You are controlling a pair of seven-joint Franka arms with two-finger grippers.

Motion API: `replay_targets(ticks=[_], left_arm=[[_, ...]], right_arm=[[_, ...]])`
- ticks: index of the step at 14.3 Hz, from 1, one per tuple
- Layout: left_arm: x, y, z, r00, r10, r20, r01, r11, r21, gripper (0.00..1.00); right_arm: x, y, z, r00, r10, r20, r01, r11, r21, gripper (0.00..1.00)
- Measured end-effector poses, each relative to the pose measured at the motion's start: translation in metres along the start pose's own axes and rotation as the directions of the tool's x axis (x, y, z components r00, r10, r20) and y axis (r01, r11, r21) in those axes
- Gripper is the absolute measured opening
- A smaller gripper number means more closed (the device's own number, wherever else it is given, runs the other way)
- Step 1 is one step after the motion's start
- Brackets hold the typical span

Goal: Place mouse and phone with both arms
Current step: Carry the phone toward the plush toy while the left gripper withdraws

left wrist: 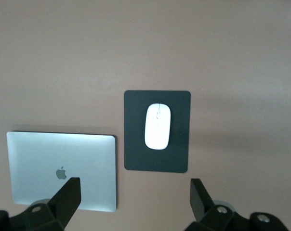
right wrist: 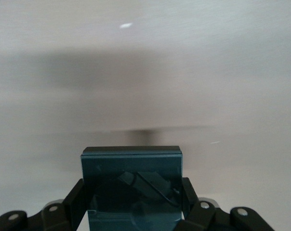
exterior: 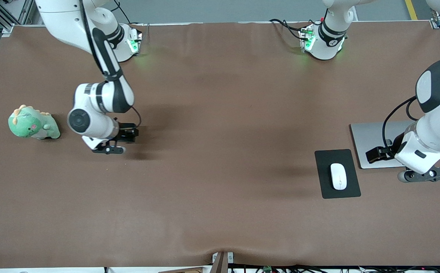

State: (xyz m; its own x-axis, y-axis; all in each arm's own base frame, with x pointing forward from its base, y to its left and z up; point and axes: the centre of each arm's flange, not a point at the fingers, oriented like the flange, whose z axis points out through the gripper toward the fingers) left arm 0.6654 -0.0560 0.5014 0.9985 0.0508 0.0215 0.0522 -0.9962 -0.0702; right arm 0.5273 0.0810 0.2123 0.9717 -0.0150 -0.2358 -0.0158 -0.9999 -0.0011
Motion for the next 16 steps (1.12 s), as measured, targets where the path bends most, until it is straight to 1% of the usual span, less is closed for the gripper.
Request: replay_targets(ticks=[2, 5, 7, 10, 11, 14, 16], left_arm=[[-0.011, 0.001, -0.017, 1.000, 0.009, 0.026, -0.009, 1.000, -0.021, 1.00], [-0.034, 0.001, -0.048, 0.996, 0.059, 0.062, -0.058, 0.998, -0.014, 1.00], [-0.047, -0.006, -0.074, 0.996, 0.076, 0.051, -0.075, 0.997, -0.027, 1.00], [-0.065, -0.018, -0.114, 0.997, 0.078, 0.001, -0.078, 0.995, -0.064, 1.00], [-0.072, -0.019, -0.126, 0.997, 0.083, -0.010, -0.083, 0.994, -0.073, 1.00], [-0.098, -0.012, -0.154, 0.995, 0.102, -0.018, -0.103, 0.992, -0.072, 1.00], [-0.115, -0.010, -0.160, 0.992, 0.122, -0.016, -0.122, 0.990, -0.067, 1.00]], right_arm=[[0.001, 0.036, -0.002, 1.000, -0.017, -0.001, 0.017, 1.000, -0.003, 0.80], [-0.002, 0.082, 0.003, 1.000, -0.029, 0.011, 0.029, 1.000, 0.012, 0.80], [-0.008, 0.111, 0.011, 0.999, -0.031, 0.026, 0.030, 0.999, 0.025, 0.80], [-0.017, 0.147, 0.023, 1.000, -0.014, 0.008, 0.013, 1.000, 0.027, 0.80], [-0.020, 0.151, 0.027, 1.000, -0.008, 0.002, 0.008, 1.000, 0.023, 0.80], [-0.027, 0.152, 0.040, 1.000, -0.008, -0.015, 0.008, 1.000, 0.006, 0.80], [-0.030, 0.152, 0.048, 1.000, -0.009, -0.012, 0.009, 1.000, -0.003, 0.80]])
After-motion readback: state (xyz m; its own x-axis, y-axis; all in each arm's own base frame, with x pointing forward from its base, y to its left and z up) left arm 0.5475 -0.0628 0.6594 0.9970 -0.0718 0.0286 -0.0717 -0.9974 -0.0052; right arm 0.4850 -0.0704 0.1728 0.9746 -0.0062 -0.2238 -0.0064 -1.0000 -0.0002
